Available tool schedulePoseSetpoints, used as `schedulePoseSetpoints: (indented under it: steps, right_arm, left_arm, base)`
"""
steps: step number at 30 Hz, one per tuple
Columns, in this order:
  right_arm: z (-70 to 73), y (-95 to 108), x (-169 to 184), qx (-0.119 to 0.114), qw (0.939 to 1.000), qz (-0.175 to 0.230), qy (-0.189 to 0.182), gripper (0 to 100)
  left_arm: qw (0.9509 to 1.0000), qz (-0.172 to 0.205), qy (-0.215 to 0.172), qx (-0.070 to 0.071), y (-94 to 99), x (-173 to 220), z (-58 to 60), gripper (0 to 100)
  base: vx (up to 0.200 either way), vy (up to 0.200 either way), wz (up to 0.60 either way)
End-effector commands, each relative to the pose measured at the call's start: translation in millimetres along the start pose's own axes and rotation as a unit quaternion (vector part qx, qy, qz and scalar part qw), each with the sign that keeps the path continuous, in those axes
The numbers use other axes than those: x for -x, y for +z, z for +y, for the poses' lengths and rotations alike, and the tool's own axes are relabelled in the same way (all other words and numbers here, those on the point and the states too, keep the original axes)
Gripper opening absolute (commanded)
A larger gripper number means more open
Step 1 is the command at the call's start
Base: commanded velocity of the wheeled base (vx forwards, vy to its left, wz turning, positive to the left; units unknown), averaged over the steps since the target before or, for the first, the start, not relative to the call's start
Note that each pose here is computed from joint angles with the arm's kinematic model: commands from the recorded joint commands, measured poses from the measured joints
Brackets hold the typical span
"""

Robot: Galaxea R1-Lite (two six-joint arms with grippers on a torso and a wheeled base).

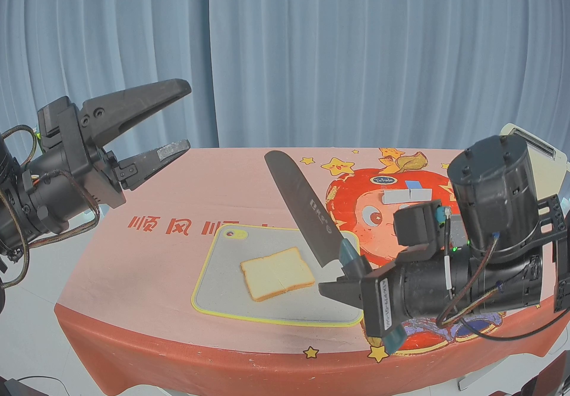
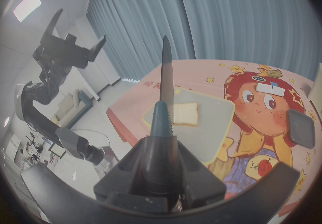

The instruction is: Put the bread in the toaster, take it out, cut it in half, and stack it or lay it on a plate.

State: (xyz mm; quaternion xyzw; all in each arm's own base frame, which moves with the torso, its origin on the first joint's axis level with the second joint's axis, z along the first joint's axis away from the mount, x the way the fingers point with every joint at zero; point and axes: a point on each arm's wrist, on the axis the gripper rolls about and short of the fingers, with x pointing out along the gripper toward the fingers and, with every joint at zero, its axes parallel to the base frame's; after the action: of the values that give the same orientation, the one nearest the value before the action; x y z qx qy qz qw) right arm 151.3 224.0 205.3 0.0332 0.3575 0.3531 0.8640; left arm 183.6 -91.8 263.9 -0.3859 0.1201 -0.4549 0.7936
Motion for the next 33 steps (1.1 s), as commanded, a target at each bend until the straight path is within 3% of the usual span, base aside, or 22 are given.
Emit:
schedulePoseSetpoints:
  steps: [1, 5, 11, 14, 21, 25, 26, 27, 29, 31, 33]
  right_arm:
    - [3.5, -1, -10, -0.008, 0.9999, -0.008, 0.005, 0]
    - [8.4, 2, -21, -0.054, 0.9967, -0.057, 0.022, 0]
    - [6.2, -5, -31, -0.074, 0.9941, -0.079, 0.000, 0]
    - [5.2, -7, -24, -0.078, 0.9937, -0.080, 0.008, 0]
    - [10.3, -4, -1, -0.134, 0.9848, -0.102, 0.042, 0]
    - [18.9, -9, 16, -0.205, 0.9665, -0.119, 0.098, 0]
    - [18.9, -9, 16, -0.205, 0.9665, -0.119, 0.098, 0]
    - [19.9, -6, 18, -0.246, 0.9514, -0.140, 0.121, 0]
    - [21.3, -3, 25, -0.297, 0.9273, -0.164, 0.159, 0]
    - [20.5, -4, 32, -0.325, 0.9106, -0.177, 0.183, 0]
    - [18.5, -7, 33, -0.329, 0.9077, -0.179, 0.190, 0]
  left_arm:
    - [1.0000, 0.003, 0.004, 0.003, 0.9, -5, 4.3, 100]
    - [1.0000, 0.005, 0.004, 0.007, 0.1, -4, 4.2, 100]
    - [0.9999, 0.008, 0.003, 0.011, -1.0, -5, 5.0, 100]
    - [0.9998, 0.010, 0.004, 0.014, -2.3, -4, 6.1, 100]
    - [0.9997, 0.012, 0.008, 0.017, -5.1, -3, 8.1, 100]
    - [0.9995, 0.017, 0.013, 0.022, -10.1, 2, 10.4, 100]
    - [0.9995, 0.017, 0.014, 0.023, -10.9, 2, 10.8, 100]
    - [0.9995, 0.018, 0.014, 0.024, -11.2, 2, 11.1, 100]
    - [0.9994, 0.018, 0.015, 0.024, -11.3, 2, 11.5, 100]
    - [0.9994, 0.018, 0.015, 0.024, -11.3, 2, 11.5, 100]
    - [0.9995, 0.017, 0.016, 0.024, -11.1, 2, 11.7, 100]
  base:
    - [0.000, 0.000, 0.00]
    - [0.000, 0.000, 0.00]
    - [0.000, 0.000, 0.00]
    - [0.000, 0.000, 0.00]
    - [0.000, 0.000, 0.00]
    - [0.000, 0.000, 0.00]
    - [0.000, 0.000, 0.00]
    - [0.000, 0.000, 0.00]
    - [0.000, 0.000, 0.00]
    - [0.000, 0.000, 0.00]
    - [0.000, 0.000, 0.00]
